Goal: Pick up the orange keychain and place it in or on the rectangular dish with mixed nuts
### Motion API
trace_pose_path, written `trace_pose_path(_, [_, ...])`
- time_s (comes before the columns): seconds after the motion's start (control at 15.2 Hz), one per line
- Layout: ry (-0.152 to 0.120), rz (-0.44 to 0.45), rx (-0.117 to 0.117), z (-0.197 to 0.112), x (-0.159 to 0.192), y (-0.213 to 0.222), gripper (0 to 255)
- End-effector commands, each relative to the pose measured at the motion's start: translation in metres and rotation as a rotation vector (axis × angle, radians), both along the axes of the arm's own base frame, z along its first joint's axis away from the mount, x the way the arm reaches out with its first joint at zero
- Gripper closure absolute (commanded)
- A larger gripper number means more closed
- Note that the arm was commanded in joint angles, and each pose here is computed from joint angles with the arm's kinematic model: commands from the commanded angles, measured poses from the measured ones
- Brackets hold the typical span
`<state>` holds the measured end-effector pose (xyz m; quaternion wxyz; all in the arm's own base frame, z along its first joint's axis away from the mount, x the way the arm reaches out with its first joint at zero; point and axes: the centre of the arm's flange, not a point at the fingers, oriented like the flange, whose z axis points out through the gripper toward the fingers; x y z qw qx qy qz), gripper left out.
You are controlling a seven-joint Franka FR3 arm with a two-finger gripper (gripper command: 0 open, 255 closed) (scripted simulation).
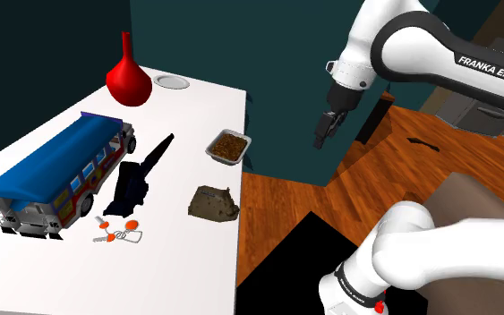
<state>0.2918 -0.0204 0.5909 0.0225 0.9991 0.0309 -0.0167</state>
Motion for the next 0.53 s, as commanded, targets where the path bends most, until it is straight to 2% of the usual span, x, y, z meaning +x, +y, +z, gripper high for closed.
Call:
trace_pose_path(0.0, [0.000, 0.000, 0.000, 0.000, 0.000, 0.000, 0])
trace_pose_path(0.46, [-0.003, 0.047, 0.008, -0.036, 0.050, 0.067, 0])
